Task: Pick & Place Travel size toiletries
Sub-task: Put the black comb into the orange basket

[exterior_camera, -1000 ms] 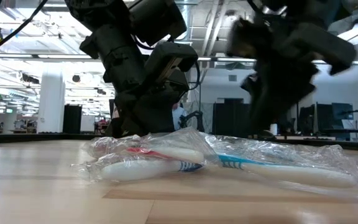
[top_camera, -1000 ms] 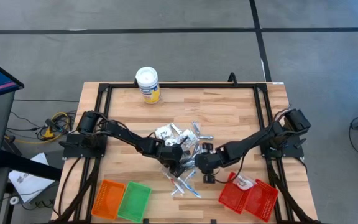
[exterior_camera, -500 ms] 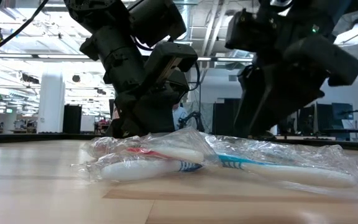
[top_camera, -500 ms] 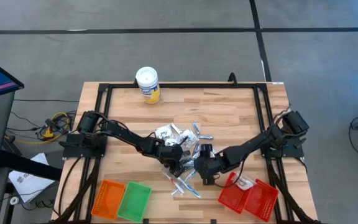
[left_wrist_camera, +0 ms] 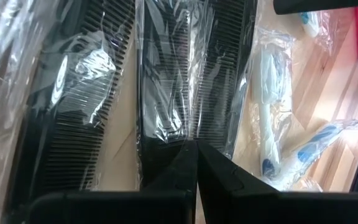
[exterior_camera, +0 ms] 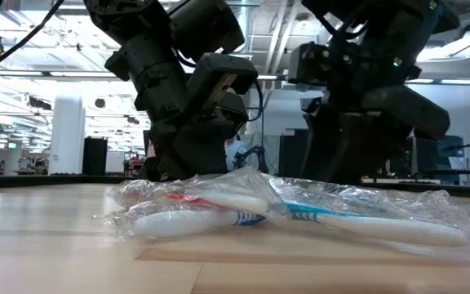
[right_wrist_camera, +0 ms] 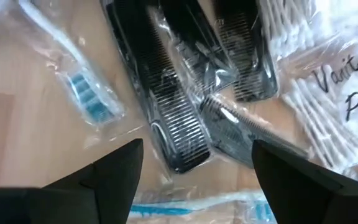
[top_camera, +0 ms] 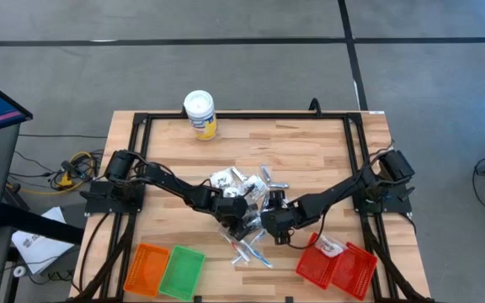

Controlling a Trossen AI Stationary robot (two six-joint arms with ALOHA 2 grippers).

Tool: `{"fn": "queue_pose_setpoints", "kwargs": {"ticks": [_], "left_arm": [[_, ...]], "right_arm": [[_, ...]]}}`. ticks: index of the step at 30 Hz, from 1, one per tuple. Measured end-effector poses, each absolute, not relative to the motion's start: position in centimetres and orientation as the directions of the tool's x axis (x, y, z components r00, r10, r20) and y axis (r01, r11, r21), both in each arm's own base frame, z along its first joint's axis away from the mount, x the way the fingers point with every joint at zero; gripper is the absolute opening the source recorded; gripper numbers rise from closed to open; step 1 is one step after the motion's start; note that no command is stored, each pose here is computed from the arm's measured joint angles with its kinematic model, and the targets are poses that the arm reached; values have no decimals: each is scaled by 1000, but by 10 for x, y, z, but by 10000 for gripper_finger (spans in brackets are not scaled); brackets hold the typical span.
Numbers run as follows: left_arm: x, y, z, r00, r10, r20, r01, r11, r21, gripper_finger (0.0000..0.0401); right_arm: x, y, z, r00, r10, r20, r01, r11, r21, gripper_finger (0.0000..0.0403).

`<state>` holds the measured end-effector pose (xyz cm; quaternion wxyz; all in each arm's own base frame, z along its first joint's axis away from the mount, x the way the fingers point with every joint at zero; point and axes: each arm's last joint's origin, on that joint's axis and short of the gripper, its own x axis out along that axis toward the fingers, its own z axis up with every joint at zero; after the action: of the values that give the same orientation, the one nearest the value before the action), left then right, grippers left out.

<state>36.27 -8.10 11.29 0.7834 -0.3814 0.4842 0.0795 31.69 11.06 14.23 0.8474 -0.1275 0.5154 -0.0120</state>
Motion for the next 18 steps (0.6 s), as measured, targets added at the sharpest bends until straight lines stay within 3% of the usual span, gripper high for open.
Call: {"fn": "queue_pose_setpoints", "kwargs": {"ticks": [18], "left_arm": [[365,-64,113,505,-309,-806,-497,659,-564,0]], "right_arm": [[319,109,140,465,-123,-877,-231,939,-254,293]]}}
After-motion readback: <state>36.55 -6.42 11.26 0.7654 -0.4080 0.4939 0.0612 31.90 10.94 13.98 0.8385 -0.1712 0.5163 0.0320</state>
